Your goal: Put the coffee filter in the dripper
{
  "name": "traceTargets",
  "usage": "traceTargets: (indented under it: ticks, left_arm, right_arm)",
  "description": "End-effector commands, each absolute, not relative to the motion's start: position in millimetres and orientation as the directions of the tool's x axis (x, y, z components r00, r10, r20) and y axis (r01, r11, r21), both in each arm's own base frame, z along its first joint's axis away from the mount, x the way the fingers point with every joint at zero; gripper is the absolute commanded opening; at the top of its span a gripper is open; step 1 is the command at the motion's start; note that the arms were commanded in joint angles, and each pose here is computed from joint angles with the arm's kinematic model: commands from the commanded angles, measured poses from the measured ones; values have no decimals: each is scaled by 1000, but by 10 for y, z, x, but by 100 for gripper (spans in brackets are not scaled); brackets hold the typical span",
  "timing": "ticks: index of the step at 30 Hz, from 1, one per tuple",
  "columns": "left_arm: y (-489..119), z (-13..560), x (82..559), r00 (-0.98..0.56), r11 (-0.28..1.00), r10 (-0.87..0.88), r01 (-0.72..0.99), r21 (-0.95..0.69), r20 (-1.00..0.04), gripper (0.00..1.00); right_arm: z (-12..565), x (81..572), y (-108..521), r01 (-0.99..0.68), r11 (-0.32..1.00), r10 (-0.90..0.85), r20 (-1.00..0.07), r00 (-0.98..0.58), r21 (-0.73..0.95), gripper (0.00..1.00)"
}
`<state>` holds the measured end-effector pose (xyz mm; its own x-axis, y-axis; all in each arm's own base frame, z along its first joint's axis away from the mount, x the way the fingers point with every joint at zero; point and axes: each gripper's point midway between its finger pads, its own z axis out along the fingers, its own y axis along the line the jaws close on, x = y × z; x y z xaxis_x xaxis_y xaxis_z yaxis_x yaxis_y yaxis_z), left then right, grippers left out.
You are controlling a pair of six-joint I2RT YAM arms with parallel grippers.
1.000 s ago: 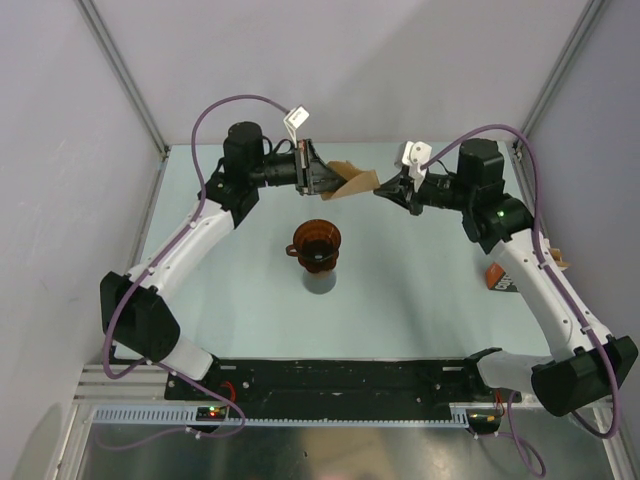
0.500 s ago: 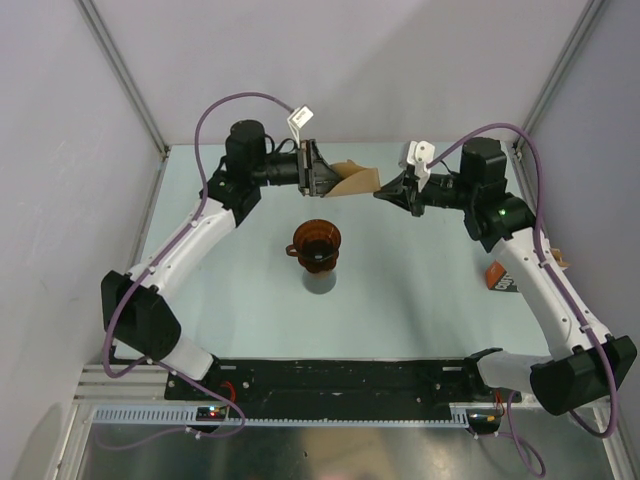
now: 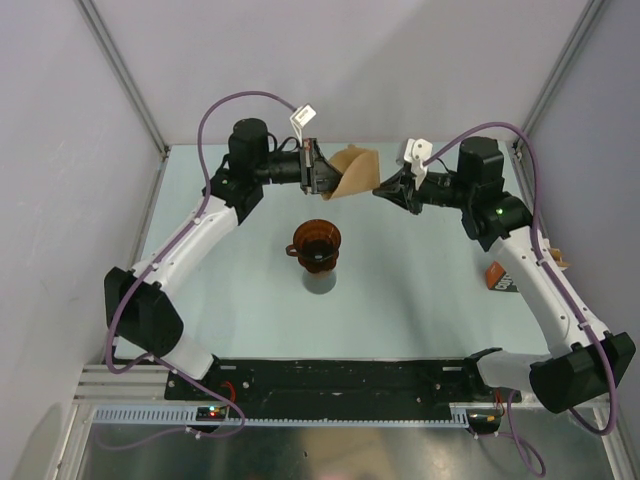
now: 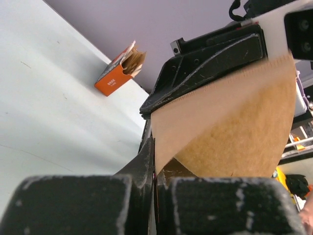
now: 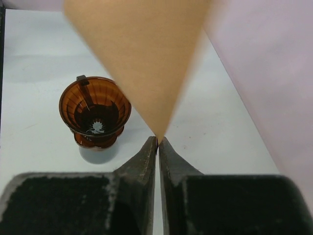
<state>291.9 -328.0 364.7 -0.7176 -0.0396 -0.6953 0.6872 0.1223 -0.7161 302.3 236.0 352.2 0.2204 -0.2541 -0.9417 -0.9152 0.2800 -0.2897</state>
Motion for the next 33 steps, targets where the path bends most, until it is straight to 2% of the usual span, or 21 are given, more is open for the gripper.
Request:
traceTargets:
  ticks: [1, 3, 7, 8, 11, 14, 20, 26, 33]
  left_arm:
    - [-3261, 3972, 2995, -637, 136, -107, 751, -646, -763, 0]
    - [-3196, 4005, 3122, -587, 233, -134, 764, -601, -798, 0]
    - [-2987, 4150, 3403, -389, 456, -160, 786, -418, -907, 0]
    - [-2942, 4188, 3460, -342, 504, -151, 781, -369, -928, 0]
    - [-2817, 4209, 3579, -185, 634, -64, 752, -183, -981, 0]
    - [-2785, 4176, 3602, -38, 711, 90, 702, 37, -995, 0]
    - [-2793, 4162, 3608, 135, 704, 308, 633, 321, -942, 0]
    - [-2878, 4146, 3550, 203, 662, 393, 615, 429, -897, 0]
    - [-3001, 4162, 3427, 238, 629, 404, 629, 457, -883, 0]
  right_arm:
    - [3741, 3041, 2315, -897, 310, -228, -940, 253, -316, 23]
    - [3761, 3053, 2233, -894, 343, -224, -949, 220, -288, 42]
    - [3909, 3123, 2015, -867, 455, -173, -975, 140, -205, 67]
    - [3958, 3143, 1971, -856, 490, -143, -984, 105, -163, 71]
    - [4179, 3213, 1847, -797, 599, -62, -997, 50, -77, 77]
    - [4375, 3188, 1780, -769, 640, 18, -1000, 22, -5, 79]
    - [4627, 3122, 1812, -747, 664, 67, -998, 20, 30, 82]
    - [4724, 3071, 1976, -728, 685, 23, -997, 76, -40, 85]
    - [4678, 3117, 2220, -709, 698, -46, -994, 95, -100, 86]
